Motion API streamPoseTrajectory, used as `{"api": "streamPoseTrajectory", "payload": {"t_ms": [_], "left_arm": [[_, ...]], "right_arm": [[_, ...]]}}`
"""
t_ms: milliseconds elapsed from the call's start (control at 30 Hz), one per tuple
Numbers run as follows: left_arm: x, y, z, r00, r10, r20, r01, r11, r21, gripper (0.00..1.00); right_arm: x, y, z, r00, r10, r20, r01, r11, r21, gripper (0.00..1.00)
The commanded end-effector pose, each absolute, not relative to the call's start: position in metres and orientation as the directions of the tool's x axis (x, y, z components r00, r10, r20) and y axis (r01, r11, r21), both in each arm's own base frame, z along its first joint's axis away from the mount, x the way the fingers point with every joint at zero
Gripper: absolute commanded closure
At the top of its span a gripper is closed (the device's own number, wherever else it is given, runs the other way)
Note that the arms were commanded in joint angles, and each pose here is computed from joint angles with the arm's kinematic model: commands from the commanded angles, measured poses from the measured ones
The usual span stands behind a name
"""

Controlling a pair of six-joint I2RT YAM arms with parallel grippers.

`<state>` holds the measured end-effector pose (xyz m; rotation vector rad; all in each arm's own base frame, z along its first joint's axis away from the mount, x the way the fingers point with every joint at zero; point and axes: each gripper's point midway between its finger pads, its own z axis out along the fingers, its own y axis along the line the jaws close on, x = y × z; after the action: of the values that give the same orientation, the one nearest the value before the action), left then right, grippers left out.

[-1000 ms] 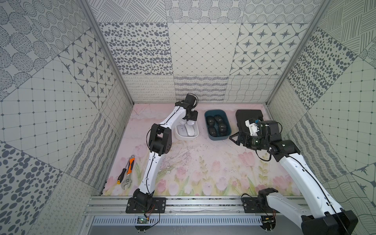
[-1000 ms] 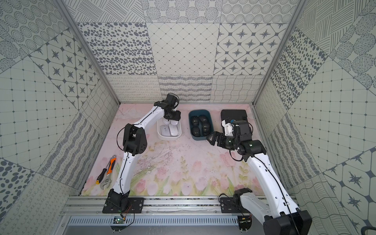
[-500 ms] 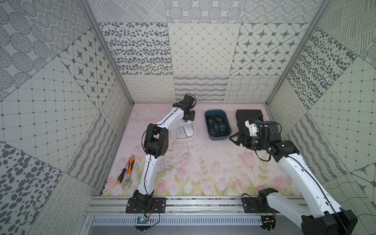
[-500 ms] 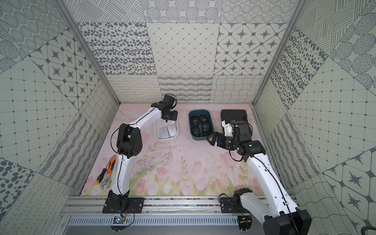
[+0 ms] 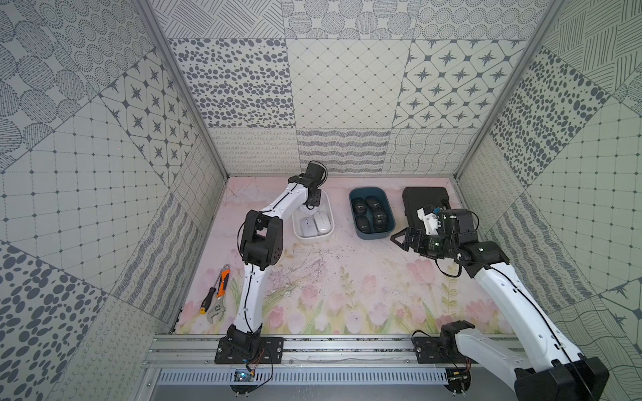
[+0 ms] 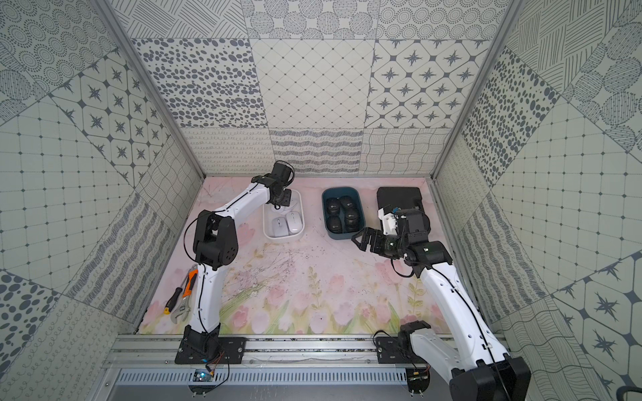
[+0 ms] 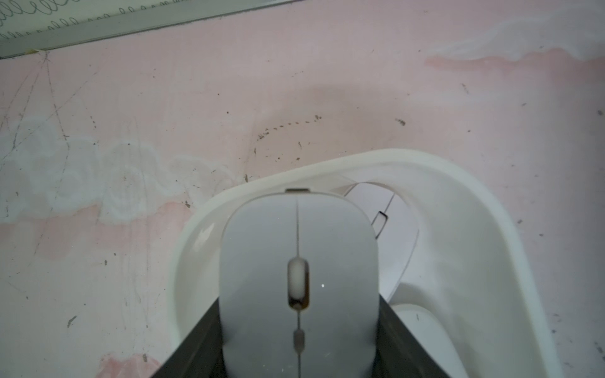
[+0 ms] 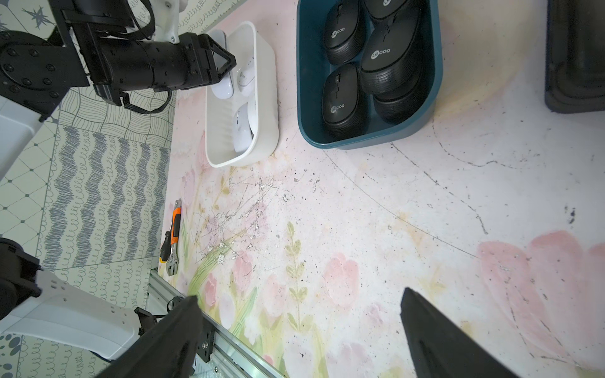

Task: Place the mice by color into the storage box
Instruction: Place the mouse in the storage box.

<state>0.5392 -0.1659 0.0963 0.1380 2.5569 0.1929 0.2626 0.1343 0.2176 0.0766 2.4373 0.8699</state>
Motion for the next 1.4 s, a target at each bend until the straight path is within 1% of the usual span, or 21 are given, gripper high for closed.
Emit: {"api": "streamPoseTrajectory", "payload": {"t_ms": [0,100,133,267,433,567,633,833,933,1033,1100,1367], "left_arm": [[0.542,-0.140,0.092,-0.836,0.123,-0.535,-0.028,0.964,0.265,0.64],[0.543,-0.133,0.090,-0.835,0.105,-0.540,-0.055,0.961,0.272,0.63],[0.544,-0.129,0.087,-0.838,0.087,-0.539,-0.068,0.963,0.262,0.61],[0.544,-0.126,0.077,-0.850,0.051,-0.524,-0.088,0.968,0.236,0.61],[0.542,-0.127,0.065,-0.856,-0.019,-0.517,-0.117,0.980,0.158,0.59],[0.542,-0.127,0.060,-0.861,-0.034,-0.507,-0.124,0.982,0.144,0.54],[0.541,-0.127,0.058,-0.864,-0.038,-0.501,-0.126,0.982,0.144,0.53],[0.540,-0.130,0.056,-0.868,-0.049,-0.494,-0.126,0.984,0.123,0.46],[0.539,-0.130,0.056,-0.870,-0.057,-0.489,-0.132,0.984,0.120,0.31],[0.539,-0.131,0.061,-0.868,-0.065,-0.493,-0.134,0.985,0.106,0.23],[0.538,-0.133,0.066,-0.864,-0.069,-0.498,-0.135,0.986,0.097,0.19],[0.535,-0.138,0.103,-0.836,-0.084,-0.542,-0.139,0.988,0.061,0.11]], "right_arm": [[0.265,0.135,0.226,-0.825,0.228,-0.517,-0.161,0.782,0.602,0.01],[0.264,0.136,0.226,-0.826,0.227,-0.516,-0.164,0.779,0.605,0.01],[0.264,0.136,0.227,-0.824,0.226,-0.519,-0.169,0.777,0.607,0.01],[0.264,0.137,0.228,-0.823,0.225,-0.521,-0.174,0.774,0.609,0.01],[0.263,0.137,0.229,-0.822,0.221,-0.525,-0.180,0.773,0.608,0.01],[0.263,0.137,0.230,-0.821,0.222,-0.526,-0.181,0.773,0.608,0.01],[0.264,0.137,0.230,-0.819,0.223,-0.529,-0.181,0.774,0.607,0.01],[0.263,0.137,0.229,-0.821,0.223,-0.526,-0.179,0.773,0.608,0.01],[0.263,0.137,0.230,-0.819,0.226,-0.528,-0.180,0.772,0.610,0.01],[0.263,0.137,0.227,-0.821,0.229,-0.523,-0.176,0.769,0.614,0.01],[0.263,0.138,0.227,-0.820,0.232,-0.522,-0.176,0.767,0.617,0.01],[0.264,0.139,0.228,-0.818,0.236,-0.525,-0.181,0.760,0.624,0.01]]}}
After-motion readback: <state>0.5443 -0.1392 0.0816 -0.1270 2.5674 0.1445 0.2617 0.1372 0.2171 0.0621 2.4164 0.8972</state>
